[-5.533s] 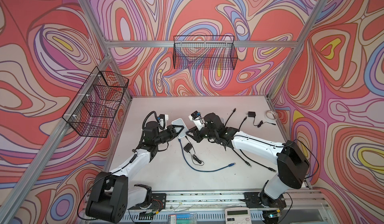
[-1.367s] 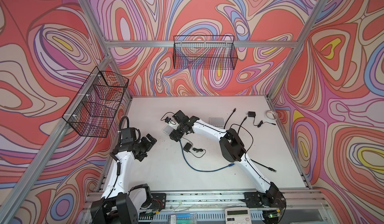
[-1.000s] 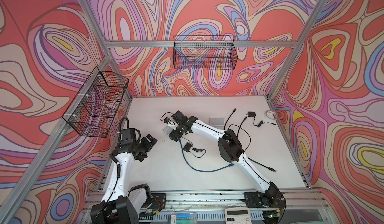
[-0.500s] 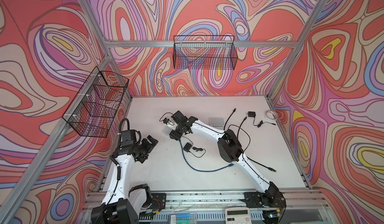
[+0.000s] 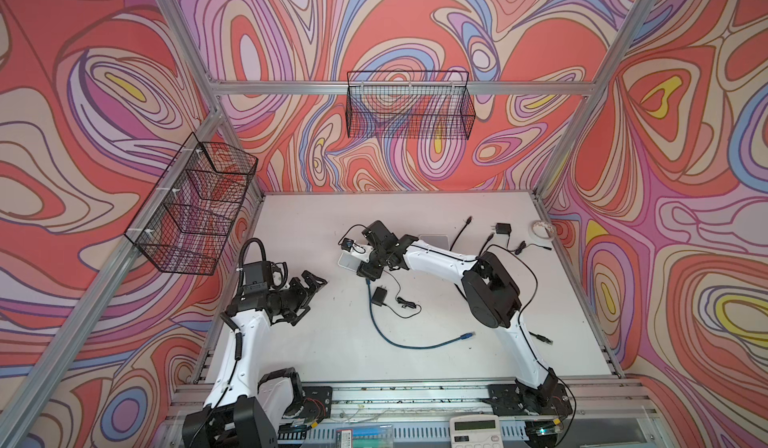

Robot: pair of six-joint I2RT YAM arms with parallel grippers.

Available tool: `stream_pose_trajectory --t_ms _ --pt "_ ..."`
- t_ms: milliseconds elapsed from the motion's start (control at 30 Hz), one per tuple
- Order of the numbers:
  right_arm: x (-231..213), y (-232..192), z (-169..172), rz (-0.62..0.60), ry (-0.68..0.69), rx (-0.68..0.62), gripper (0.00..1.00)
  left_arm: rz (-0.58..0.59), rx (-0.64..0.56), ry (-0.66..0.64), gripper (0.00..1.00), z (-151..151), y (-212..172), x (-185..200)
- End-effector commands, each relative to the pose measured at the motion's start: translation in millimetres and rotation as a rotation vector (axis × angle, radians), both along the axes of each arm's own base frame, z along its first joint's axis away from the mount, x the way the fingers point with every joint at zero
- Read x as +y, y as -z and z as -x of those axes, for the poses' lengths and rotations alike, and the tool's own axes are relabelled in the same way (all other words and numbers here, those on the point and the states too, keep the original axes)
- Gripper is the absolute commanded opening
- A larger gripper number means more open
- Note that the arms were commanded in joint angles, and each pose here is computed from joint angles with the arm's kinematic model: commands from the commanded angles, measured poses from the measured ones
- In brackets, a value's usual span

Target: Insert the plug into the switch port

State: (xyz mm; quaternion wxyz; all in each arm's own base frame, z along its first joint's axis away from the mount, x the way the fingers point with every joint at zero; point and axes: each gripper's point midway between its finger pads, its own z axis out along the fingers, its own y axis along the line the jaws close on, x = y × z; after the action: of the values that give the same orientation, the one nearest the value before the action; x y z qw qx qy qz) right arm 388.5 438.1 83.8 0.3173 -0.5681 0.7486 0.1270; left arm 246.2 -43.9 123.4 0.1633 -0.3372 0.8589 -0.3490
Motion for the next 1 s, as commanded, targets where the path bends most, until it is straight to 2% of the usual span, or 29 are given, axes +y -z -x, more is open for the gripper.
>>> stream_pose_trajectory --t_ms 0,167,400,500,633,667,967 --pt "0.0 -53.3 3.3 -0.077 -0.042 -0.085 0.24 0.043 -0.095 0.071 1.00 -8.5 -25.8 -9.9" --pt "-13.3 -69.4 16.4 -0.078 -0.045 -0.065 0.25 0.071 -0.149 0.157 1.00 -17.0 -48.3 -23.4" --pt "-36.1 -88.6 51.2 -0.113 -0.045 0.000 0.25 0.096 -0.210 0.302 1.00 -31.0 -74.0 -49.9" --pt "-45.7 -94.3 61.8 -0.129 -0.034 0.008 0.25 0.151 -0.232 0.379 1.00 -32.4 -81.8 -66.8" --pt "-53.9 -97.3 77.8 -0.141 -0.040 0.042 0.26 0.164 -0.208 0.461 0.97 -28.5 -82.3 -81.7" --pt "-57.0 -110.1 82.0 -0.161 -0.047 0.029 0.26 0.164 -0.199 0.477 0.97 -26.6 -81.5 -83.9" --pt "-60.5 -119.0 104.8 -0.184 -0.087 0.041 0.27 0.197 -0.174 0.563 0.92 -23.2 -87.4 -94.2"
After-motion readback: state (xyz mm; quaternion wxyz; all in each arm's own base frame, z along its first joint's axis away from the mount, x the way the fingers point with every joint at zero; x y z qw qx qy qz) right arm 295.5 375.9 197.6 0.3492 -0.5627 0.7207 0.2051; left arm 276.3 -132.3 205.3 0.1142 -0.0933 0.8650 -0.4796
